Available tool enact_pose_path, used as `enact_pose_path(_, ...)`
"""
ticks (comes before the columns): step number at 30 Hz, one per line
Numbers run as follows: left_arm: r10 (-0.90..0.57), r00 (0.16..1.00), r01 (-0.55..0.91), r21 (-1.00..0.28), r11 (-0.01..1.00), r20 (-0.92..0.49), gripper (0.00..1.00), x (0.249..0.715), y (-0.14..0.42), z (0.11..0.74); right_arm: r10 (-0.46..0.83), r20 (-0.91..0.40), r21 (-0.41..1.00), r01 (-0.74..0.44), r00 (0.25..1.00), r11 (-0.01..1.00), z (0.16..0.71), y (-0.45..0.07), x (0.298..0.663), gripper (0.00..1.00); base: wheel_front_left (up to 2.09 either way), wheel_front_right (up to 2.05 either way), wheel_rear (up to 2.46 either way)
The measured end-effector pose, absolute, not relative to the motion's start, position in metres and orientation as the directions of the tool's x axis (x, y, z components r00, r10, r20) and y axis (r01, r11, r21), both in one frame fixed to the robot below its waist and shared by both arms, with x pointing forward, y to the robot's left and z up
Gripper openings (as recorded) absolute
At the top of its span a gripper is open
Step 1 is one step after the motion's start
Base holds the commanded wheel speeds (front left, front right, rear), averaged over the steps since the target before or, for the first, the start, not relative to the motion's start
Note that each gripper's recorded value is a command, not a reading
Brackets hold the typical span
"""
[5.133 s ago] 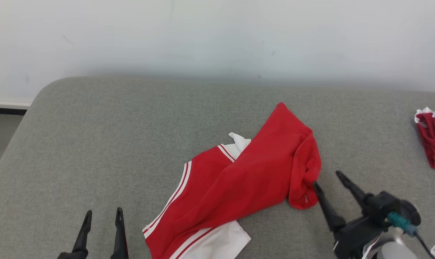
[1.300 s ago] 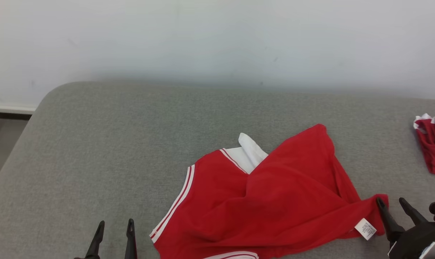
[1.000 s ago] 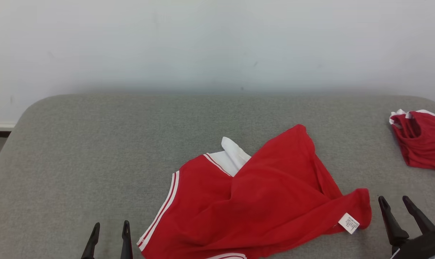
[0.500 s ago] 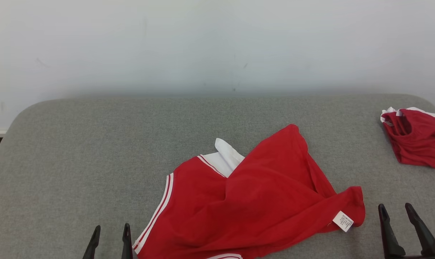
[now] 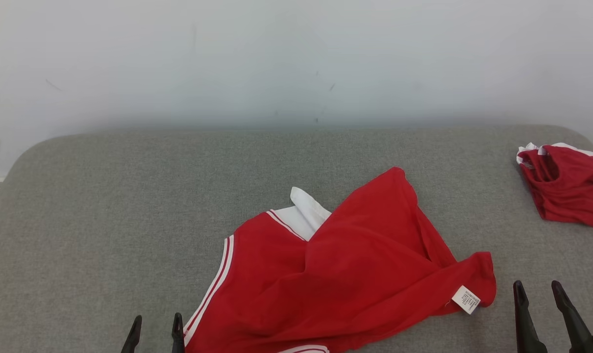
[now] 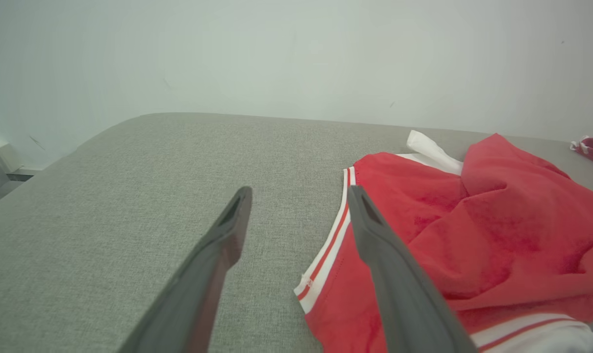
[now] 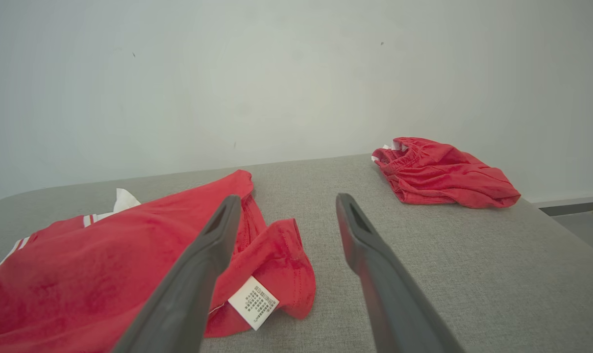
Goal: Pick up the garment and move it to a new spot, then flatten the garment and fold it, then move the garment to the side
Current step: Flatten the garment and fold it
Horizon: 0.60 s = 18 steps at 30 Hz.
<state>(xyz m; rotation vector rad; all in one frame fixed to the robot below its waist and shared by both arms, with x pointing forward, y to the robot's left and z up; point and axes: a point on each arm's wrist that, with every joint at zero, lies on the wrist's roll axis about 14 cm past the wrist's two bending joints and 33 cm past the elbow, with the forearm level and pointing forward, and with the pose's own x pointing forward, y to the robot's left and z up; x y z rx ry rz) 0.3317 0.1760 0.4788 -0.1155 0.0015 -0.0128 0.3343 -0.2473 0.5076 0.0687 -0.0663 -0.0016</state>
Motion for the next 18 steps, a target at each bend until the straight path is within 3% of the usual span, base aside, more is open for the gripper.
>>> enact_pose_path(13,-0.083,0.991,0.074,-0.085,0.994,-0.108,1.00,0.344,0.172,0.446,0.016,0.063,0.080,-0.021,0.998,0.997,0.506,-0.237,0.340,1.00,0.00,0.00,0.00)
enact_pose_path(18,-0.125,0.970,0.112,-0.076,0.991,-0.209,1.00,0.350,0.165,0.416,0.003,0.044,0.083,-0.007,0.999,0.997,0.499,-0.240,0.341,1.00,0.00,0.00,0.00)
